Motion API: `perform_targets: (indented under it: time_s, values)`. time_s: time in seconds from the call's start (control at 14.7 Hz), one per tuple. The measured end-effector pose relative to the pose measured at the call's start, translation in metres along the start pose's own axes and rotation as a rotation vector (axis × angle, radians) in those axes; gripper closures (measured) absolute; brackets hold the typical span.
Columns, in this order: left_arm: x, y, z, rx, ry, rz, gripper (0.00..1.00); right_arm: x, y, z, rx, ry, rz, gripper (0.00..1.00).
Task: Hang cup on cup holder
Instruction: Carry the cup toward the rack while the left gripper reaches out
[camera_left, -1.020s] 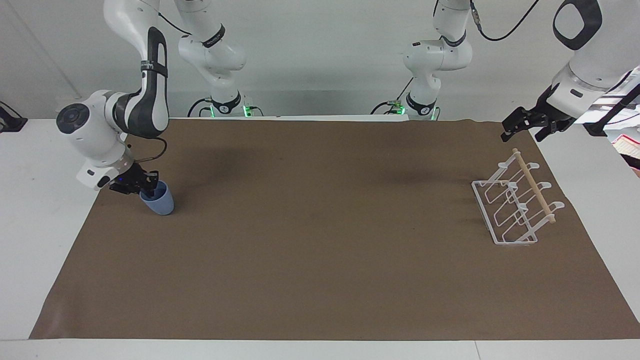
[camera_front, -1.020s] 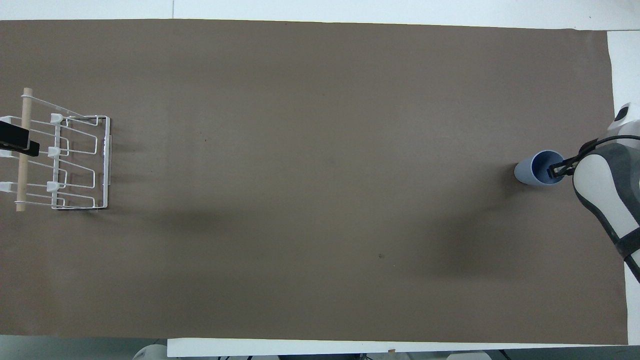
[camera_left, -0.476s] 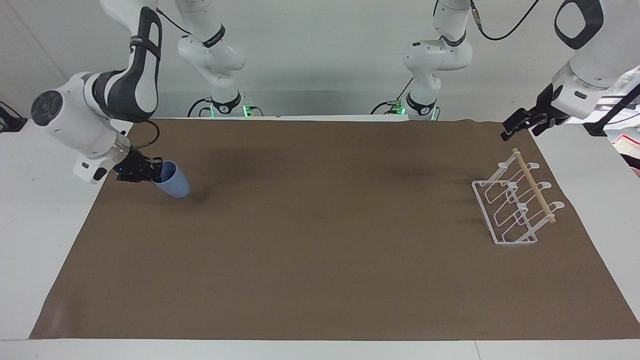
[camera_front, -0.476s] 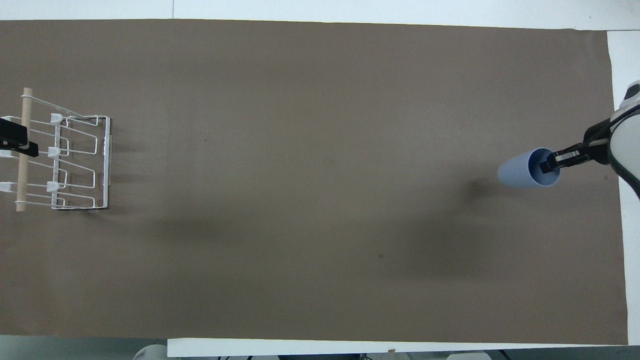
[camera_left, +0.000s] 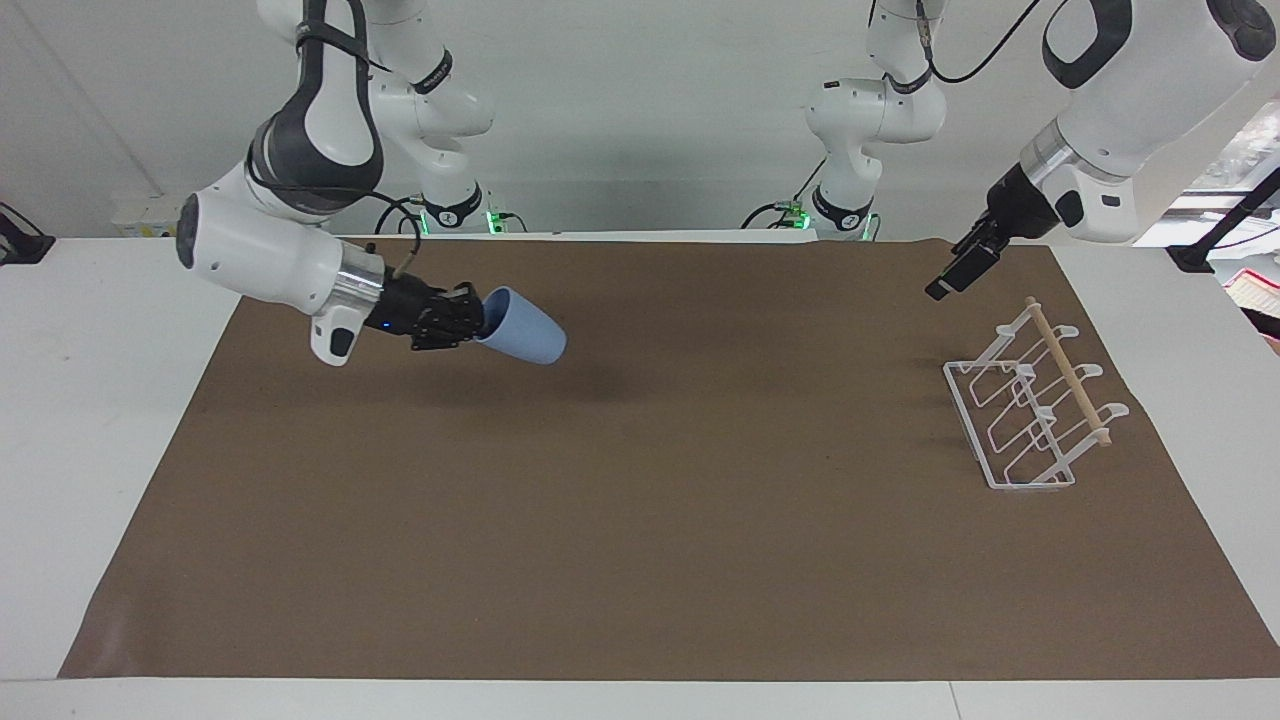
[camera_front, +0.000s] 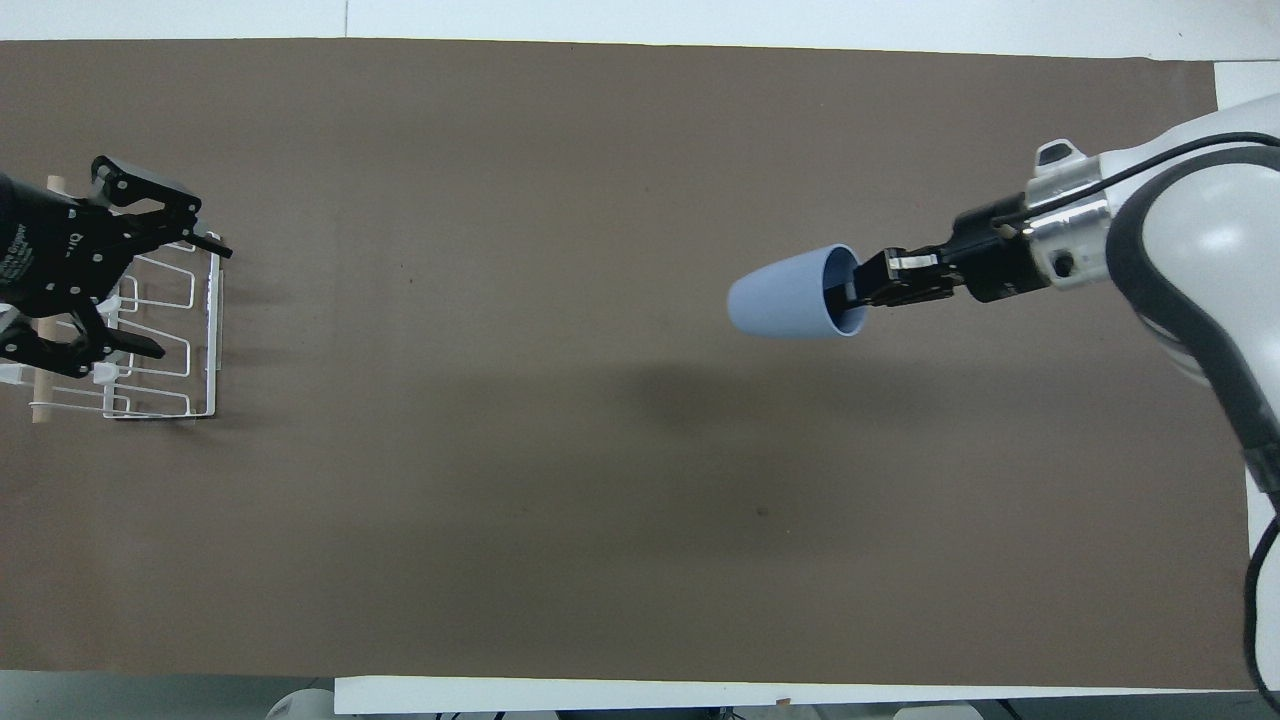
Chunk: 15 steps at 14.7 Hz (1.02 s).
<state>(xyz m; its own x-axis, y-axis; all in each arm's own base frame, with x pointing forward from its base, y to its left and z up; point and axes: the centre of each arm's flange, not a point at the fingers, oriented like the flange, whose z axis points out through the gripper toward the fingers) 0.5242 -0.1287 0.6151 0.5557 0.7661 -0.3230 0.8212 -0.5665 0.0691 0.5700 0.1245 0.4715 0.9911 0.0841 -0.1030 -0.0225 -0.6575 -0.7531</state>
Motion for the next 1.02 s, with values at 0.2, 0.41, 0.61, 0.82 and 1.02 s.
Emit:
perform_targets:
  time_s: [0.2,0.41,0.61,0.82,1.02]
  values:
    - [-0.038,0.023,0.007,-0.077,-0.083,-0.251,0.00,-0.006,-0.033,0.041,0.061,-0.033,0.056,0.96]
    - [-0.081,0.040,0.029,-0.074,-0.143,-0.401,0.00,-0.014,-0.042,0.075,0.113,-0.033,0.114,0.96]
    - [-0.112,0.051,0.069,-0.052,-0.186,-0.459,0.00,-0.024,-0.067,0.108,0.170,-0.047,0.197,0.96]
    - [-0.125,0.057,0.099,-0.059,-0.193,-0.490,0.00,-0.028,-0.077,0.114,0.190,-0.055,0.227,0.96]
    - [-0.136,0.060,0.112,-0.060,-0.197,-0.508,0.00,-0.030,-0.077,0.114,0.192,-0.059,0.247,0.96]
